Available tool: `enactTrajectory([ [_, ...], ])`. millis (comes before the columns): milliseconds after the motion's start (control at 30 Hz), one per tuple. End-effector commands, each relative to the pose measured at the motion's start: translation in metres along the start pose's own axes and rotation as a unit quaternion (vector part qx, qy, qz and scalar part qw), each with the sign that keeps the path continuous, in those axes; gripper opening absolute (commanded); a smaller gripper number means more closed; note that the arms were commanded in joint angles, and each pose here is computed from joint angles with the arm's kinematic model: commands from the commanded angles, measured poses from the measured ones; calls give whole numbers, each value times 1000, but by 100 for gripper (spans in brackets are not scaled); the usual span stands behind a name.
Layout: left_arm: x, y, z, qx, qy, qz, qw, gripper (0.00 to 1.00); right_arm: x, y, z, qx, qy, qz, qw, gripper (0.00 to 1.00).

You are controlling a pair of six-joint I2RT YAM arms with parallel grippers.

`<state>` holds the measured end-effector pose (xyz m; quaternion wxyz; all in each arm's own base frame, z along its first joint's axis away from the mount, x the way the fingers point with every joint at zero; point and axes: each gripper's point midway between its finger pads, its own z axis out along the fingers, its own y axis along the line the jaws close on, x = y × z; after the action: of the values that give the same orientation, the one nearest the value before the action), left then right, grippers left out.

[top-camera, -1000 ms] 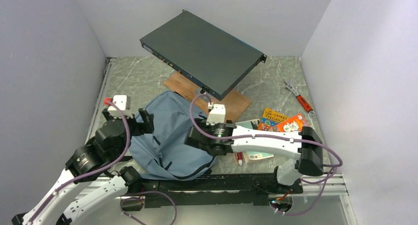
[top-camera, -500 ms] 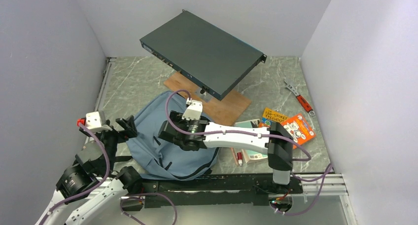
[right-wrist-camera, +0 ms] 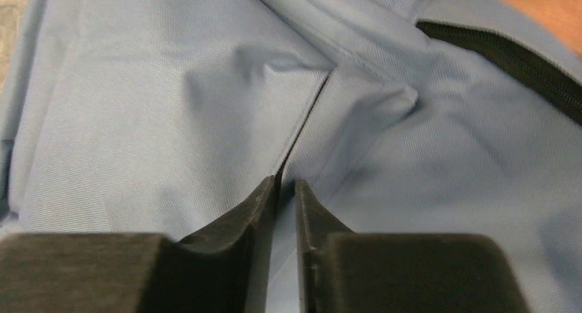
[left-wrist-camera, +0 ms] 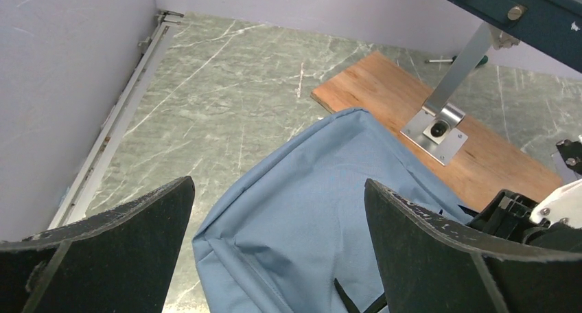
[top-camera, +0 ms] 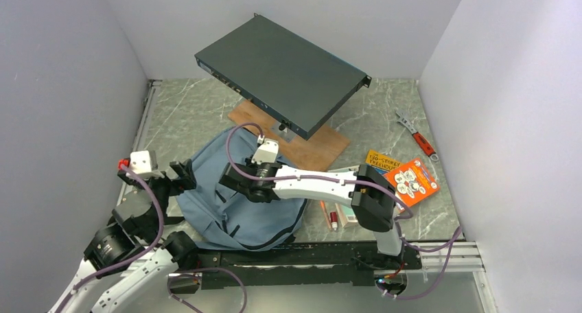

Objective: Pack the student bag
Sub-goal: Pick up the stationery from the center of the board.

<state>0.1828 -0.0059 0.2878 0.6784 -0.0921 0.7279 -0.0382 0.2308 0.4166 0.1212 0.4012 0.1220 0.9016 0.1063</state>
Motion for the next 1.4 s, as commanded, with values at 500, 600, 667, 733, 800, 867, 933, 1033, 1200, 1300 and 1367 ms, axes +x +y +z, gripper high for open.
enactTrajectory([
  [500, 111, -123, 40, 225, 265, 143, 927, 93, -10, -15, -20, -152, -18, 51, 987, 0],
  [600, 128, -128, 39, 239, 300, 164, 909, 99, -7, -16, -22, -170, -14, 66, 983, 0],
  [667, 129, -131, 36, 246, 300, 168, 906, 100, -6, -17, -21, -174, -7, 73, 982, 0],
  [733, 127, -135, 31, 260, 281, 180, 906, 100, -7, -17, -22, -175, -1, 78, 982, 0],
  [800, 130, -138, 26, 262, 270, 209, 903, 100, -5, -16, -23, -182, 4, 85, 980, 0],
  [867, 136, -133, 22, 238, 281, 246, 897, 100, -4, -14, -25, -195, 8, 95, 976, 0],
  [933, 141, -130, 22, 217, 287, 275, 892, 100, -5, -12, -25, -202, 16, 104, 974, 0],
  [1033, 146, -131, 24, 205, 290, 298, 886, 100, -5, -10, -29, -209, 25, 115, 971, 0],
  [1200, 152, -128, 30, 183, 303, 319, 879, 93, -3, -10, -30, -222, 30, 128, 966, 0],
  [1300, 160, -130, 31, 184, 316, 328, 871, 92, -4, -10, -32, -222, 34, 133, 965, 0],
  [1367, 162, -129, 34, 174, 320, 336, 869, 94, -4, -10, -34, -228, 35, 136, 963, 0],
])
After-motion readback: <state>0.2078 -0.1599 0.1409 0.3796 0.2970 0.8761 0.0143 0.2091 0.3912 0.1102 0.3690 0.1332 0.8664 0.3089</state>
